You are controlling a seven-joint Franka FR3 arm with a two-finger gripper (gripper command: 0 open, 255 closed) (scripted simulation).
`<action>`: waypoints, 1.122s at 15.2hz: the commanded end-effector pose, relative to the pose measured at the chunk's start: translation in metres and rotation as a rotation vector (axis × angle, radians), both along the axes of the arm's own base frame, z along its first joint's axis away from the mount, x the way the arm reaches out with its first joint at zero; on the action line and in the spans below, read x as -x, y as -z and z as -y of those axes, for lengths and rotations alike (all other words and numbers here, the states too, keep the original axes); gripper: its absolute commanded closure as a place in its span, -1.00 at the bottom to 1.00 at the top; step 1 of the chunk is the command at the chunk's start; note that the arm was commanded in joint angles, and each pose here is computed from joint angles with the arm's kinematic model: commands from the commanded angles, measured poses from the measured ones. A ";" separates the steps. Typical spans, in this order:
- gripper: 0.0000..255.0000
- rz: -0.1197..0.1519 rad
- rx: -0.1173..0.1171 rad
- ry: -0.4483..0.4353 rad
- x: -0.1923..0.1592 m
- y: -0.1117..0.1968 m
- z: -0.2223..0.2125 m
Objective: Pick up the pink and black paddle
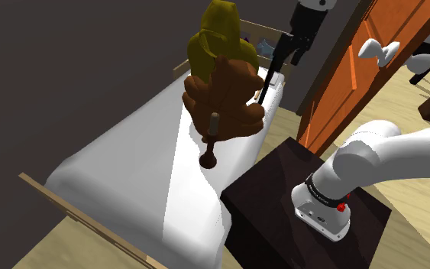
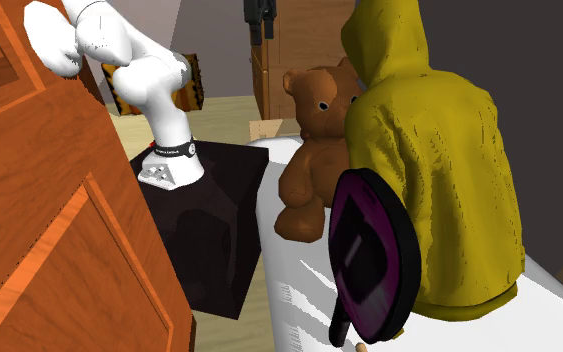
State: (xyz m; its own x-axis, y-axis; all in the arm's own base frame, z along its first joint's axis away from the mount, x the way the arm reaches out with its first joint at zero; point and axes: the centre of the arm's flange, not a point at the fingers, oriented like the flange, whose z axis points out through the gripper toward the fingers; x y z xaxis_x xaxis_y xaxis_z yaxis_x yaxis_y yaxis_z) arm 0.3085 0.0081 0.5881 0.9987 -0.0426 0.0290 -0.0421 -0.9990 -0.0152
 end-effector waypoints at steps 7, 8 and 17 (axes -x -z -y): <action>-1.00 0.021 0.019 0.189 -0.063 0.019 0.036; -1.00 0.025 0.022 0.220 -0.072 0.021 0.043; -1.00 0.057 0.051 0.504 -0.149 0.045 0.119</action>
State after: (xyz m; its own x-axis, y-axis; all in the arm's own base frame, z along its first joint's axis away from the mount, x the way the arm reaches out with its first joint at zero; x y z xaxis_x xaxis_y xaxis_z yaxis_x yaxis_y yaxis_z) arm 0.4518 -0.1021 0.5470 0.8687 -0.4868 0.0917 -0.4901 -0.8715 0.0163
